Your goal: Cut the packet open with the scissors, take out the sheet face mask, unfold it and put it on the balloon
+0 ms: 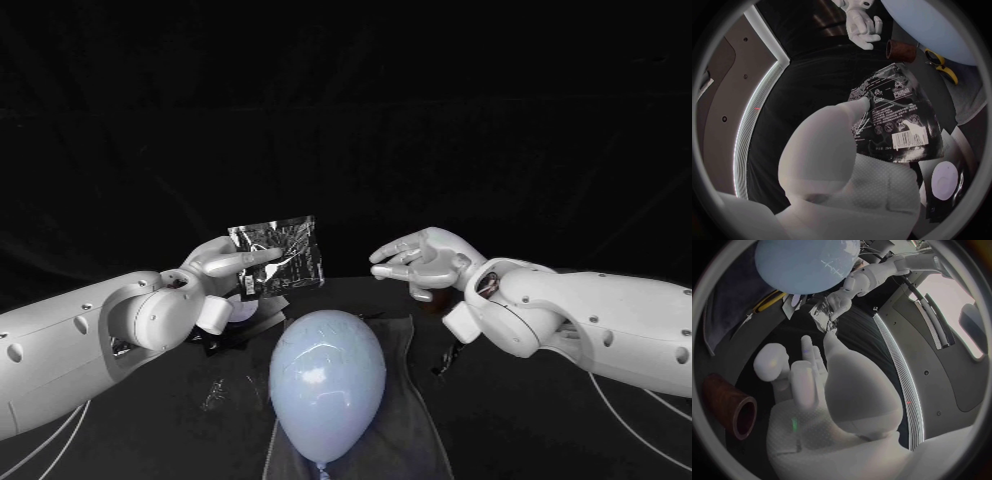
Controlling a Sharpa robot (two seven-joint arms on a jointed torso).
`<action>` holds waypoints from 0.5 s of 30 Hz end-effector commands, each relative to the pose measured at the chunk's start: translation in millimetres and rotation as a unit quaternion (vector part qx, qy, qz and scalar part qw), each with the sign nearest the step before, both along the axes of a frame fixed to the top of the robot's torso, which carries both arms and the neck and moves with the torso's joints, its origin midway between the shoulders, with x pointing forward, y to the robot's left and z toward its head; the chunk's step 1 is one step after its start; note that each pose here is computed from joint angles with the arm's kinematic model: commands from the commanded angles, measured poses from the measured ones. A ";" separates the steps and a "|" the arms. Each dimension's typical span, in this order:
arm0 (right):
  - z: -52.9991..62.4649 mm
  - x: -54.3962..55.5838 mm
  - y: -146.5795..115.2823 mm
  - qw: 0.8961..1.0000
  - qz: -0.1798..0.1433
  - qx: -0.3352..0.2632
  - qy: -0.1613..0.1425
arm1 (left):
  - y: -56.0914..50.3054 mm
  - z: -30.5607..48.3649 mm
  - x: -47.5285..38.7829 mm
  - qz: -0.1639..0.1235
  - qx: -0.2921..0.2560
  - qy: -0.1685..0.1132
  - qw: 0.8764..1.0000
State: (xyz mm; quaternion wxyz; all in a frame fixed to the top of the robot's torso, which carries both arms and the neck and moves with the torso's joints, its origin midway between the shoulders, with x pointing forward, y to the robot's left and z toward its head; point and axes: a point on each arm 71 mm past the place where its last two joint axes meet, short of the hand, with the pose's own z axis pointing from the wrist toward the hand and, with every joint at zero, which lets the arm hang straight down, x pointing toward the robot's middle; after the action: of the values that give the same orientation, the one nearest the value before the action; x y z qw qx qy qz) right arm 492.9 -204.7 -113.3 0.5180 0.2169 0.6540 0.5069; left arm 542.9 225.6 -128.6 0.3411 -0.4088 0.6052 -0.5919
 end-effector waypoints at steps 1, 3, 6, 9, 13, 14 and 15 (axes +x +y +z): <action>1.8 9.4 5.9 0.999 -0.021 0.012 -0.027 | -3.4 2.1 -1.1 -0.006 -0.011 -0.006 1.000; 0.5 12.7 11.4 0.999 -0.019 0.010 -0.027 | -4.2 2.2 -1.4 -0.007 -0.012 -0.006 1.000; -2.9 19.0 24.4 1.000 -0.012 0.004 -0.026 | -6.4 2.3 -2.0 -0.009 -0.015 -0.007 1.000; -7.0 22.5 34.4 1.000 -0.005 -0.004 -0.022 | -8.0 2.3 -2.4 -0.011 -0.016 -0.007 1.000; -13.1 25.3 42.9 1.000 0.001 -0.012 -0.015 | -8.8 2.4 -2.8 -0.011 -0.018 -0.008 1.000; -15.0 25.9 45.0 1.000 0.002 -0.014 -0.013 | -8.9 2.5 -3.0 -0.011 -0.018 -0.008 1.000; -16.6 26.4 47.0 1.000 0.004 -0.014 -0.012 | -9.1 2.6 -3.1 -0.011 -0.019 -0.008 1.000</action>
State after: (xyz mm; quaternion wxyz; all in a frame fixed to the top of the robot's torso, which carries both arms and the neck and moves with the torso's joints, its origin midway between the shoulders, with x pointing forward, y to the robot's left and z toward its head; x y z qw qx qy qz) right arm 518.5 -159.0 -128.6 0.5246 0.2092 0.6518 0.5061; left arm 540.3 218.7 -128.4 0.3337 -0.4068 0.6035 -0.5992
